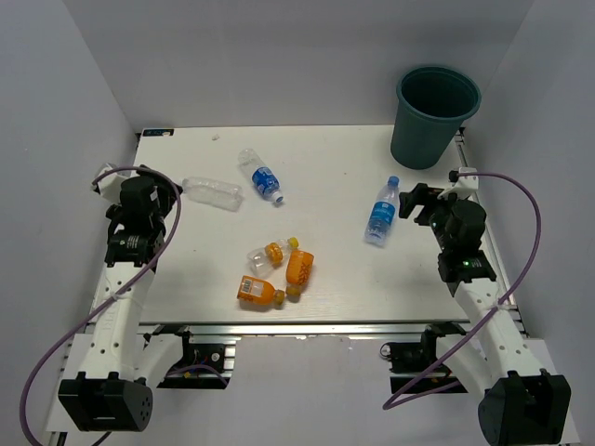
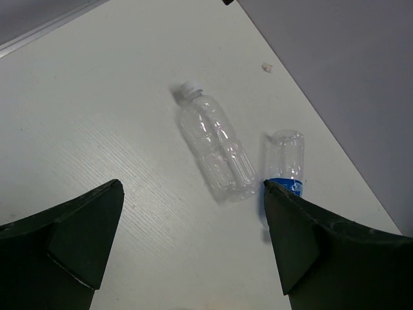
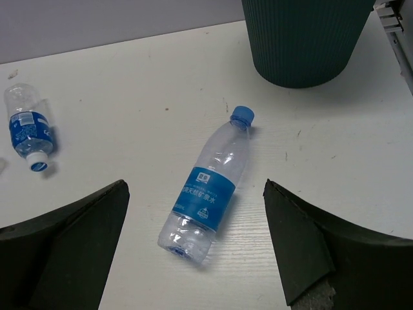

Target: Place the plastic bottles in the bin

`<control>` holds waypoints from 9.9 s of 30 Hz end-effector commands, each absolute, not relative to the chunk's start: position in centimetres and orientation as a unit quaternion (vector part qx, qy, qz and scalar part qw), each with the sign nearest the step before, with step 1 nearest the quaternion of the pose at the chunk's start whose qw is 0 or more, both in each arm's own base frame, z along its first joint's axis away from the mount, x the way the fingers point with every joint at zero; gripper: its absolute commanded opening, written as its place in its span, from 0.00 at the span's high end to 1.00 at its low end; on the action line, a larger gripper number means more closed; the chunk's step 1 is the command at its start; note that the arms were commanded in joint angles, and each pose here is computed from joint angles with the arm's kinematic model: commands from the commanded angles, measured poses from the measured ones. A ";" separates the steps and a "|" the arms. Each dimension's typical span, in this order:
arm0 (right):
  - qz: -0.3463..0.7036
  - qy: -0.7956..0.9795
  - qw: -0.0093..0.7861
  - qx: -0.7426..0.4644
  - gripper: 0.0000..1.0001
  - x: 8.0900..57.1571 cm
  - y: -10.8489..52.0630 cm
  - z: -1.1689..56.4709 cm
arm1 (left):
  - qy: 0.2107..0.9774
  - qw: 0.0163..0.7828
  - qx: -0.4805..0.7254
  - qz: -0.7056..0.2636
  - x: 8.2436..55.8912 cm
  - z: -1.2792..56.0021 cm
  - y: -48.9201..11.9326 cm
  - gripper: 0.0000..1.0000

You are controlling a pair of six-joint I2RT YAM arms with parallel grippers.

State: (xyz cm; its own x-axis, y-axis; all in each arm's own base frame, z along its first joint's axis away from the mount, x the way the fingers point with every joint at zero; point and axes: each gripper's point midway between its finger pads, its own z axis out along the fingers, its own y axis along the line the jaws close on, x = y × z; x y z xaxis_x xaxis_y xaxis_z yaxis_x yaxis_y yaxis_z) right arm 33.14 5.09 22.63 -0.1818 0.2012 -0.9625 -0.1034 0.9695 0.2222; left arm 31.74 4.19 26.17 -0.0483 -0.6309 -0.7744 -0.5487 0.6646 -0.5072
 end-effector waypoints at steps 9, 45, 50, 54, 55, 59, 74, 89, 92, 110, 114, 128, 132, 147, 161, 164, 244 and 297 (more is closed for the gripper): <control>0.190 0.747 0.629 -0.102 0.11 32.9 9.5 23.3 | 0.743 0.526 -0.413 -0.025 31.7 23.1 4.1 0.02; 0.058 0.915 0.392 0.079 0.60 41.8 10.4 8.0 | 0.754 0.518 -0.400 -0.061 32.7 21.6 2.6 0.02; 0.197 0.857 0.467 -0.099 0.59 44.6 16.9 17.9 | 0.756 0.516 -0.398 -0.061 32.7 21.6 2.6 0.02; 0.189 0.793 0.561 -0.147 0.58 47.1 17.3 28.0 | 0.754 0.517 -0.402 -0.054 32.4 21.7 2.9 0.02; 0.167 0.770 0.599 -0.145 0.58 48.1 16.5 31.7 | 0.753 0.518 -0.402 -0.054 32.3 21.7 2.8 0.02; 0.067 0.715 0.693 -0.065 0.56 51.0 11.0 39.5 | 0.754 0.518 -0.401 -0.054 32.4 21.5 2.9 0.02; -0.122 0.648 0.748 0.081 0.11 63.7 -3.1 42.5 | 0.752 0.515 -0.410 -0.019 32.1 21.6 4.0 0.02; 0.120 0.760 0.633 -0.090 0.11 45.4 13.1 33.0 | 0.761 0.510 -0.398 -0.050 33.5 21.0 2.8 0.02; 0.196 0.769 0.604 -0.070 0.11 40.6 16.8 30.1 | 0.765 0.509 -0.390 -0.061 34.0 20.9 2.3 0.02; 0.337 0.871 0.352 -0.052 0.11 22.5 31.4 10.7 | 0.772 0.507 -0.365 -0.120 33.9 20.3 0.1 0.02; 0.357 0.868 0.339 -0.060 0.11 22.1 33.2 10.3 | 0.770 0.509 -0.364 -0.123 33.8 20.3 0.0 0.02; 0.344 0.890 0.295 -0.052 0.24 21.9 35.2 6.1 | 0.774 0.504 -0.365 -0.119 33.8 19.7 0.1 0.02; 0.343 0.884 0.315 -0.040 0.40 22.5 35.0 6.6 | 0.773 0.504 -0.367 -0.117 33.8 19.7 0.2 0.02; 0.175 0.761 0.625 0.022 0.72 34.5 22.2 26.0 | 0.773 0.504 -0.369 -0.112 33.8 19.6 0.3 0.02; -0.015 0.623 0.766 0.159 0.64 54.1 -2.3 45.0 | 0.789 0.480 -0.370 -0.097 34.0 17.6 0.4 0.02; -0.033 0.626 0.762 0.159 0.46 58.1 -3.9 44.9 | 0.794 0.472 -0.373 -0.088 34.0 17.1 0.6 0.02; 0.398 0.527 0.439 -0.610 0.11 17.0 37.1 26.3 | 0.850 0.403 -0.339 -0.003 32.6 13.0 -7.3 0.02; 0.286 0.673 0.637 -0.243 0.78 37.3 28.7 30.5 | 0.867 0.390 -0.300 -0.079 32.0 10.6 -5.9 0.02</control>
State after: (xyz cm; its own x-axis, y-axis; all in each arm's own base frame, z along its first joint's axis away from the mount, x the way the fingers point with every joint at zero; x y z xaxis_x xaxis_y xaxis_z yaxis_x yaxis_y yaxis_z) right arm 30.95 33.80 22.02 -0.1733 -0.1555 -0.9725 -0.8474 0.5267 0.0668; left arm 31.14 -5.06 9.01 -0.5305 -0.5929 -0.6059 -0.5322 0.7892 -0.3064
